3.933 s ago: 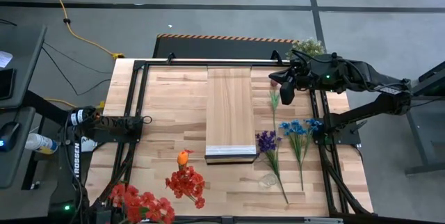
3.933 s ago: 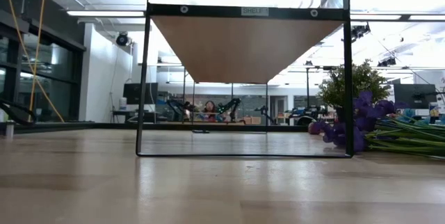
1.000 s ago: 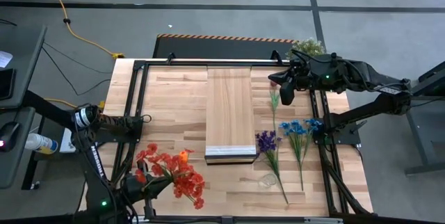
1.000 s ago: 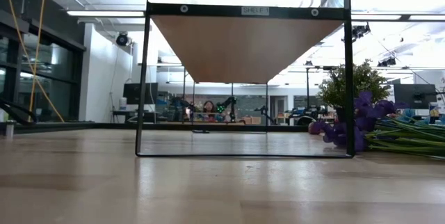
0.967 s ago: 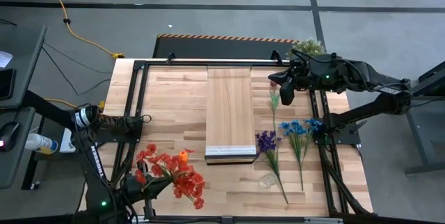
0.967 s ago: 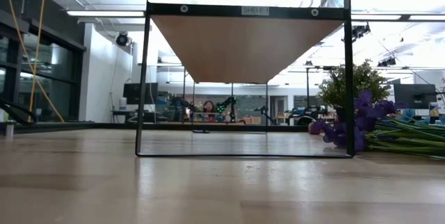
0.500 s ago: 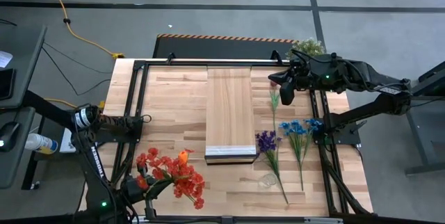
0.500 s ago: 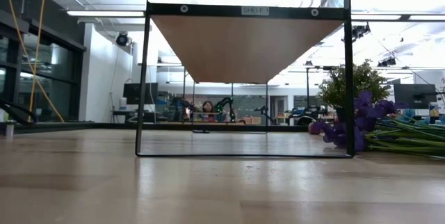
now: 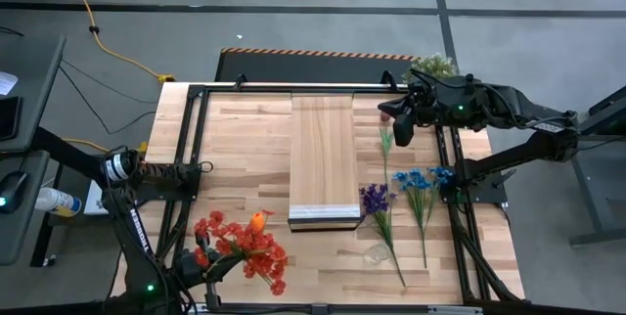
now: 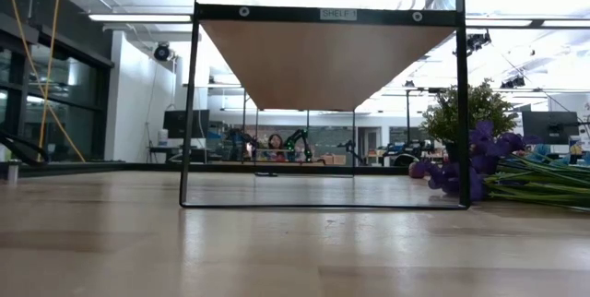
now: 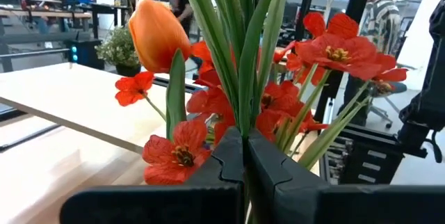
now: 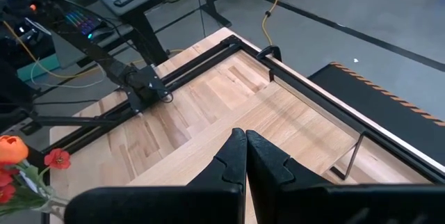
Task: Pick and place flowers into a vace then onto a shelf
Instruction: Put the red flowers into the left transparent vase
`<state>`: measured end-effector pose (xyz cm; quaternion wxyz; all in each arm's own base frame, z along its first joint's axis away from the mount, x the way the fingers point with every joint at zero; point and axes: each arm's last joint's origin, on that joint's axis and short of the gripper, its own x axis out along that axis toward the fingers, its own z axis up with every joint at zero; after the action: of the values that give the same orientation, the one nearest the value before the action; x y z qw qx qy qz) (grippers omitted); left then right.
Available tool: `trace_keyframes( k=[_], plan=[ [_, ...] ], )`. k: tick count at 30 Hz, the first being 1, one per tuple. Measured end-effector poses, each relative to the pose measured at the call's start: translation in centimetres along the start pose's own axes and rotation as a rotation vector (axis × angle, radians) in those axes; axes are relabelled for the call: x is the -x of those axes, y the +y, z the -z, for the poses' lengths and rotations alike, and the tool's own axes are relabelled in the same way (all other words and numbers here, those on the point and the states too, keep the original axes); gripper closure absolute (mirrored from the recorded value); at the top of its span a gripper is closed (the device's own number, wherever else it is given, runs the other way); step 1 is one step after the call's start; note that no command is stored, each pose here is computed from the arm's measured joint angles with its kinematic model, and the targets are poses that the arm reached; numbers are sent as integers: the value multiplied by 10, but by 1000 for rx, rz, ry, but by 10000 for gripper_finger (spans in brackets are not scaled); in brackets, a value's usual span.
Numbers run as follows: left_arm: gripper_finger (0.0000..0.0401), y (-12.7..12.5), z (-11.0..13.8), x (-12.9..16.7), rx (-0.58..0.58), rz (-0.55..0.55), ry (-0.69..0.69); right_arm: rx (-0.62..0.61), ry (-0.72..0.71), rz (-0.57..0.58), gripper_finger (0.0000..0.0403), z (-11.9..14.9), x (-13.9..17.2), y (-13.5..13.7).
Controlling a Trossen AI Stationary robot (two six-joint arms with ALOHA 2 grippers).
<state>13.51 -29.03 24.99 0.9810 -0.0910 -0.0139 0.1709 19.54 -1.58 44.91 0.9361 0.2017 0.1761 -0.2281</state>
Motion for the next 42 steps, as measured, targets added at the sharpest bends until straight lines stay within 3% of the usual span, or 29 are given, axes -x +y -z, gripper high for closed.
trace_keyframes(
  k=[9, 17, 26, 42],
  plan=[
    [338, 0, 1, 0, 3, -6, 33, -23, 0, -1, 402, 0, 0, 0],
    [346, -3, 2, 0, 45, -8, 63, -29, -5, -4, 402, -1, 0, 0],
    [326, -8, 3, 0, 120, -7, 93, -29, -5, -4, 402, -1, 0, 0],
    [320, -10, 5, 0, 153, -9, 141, -29, -5, -4, 402, -1, 0, 0]
  ],
)
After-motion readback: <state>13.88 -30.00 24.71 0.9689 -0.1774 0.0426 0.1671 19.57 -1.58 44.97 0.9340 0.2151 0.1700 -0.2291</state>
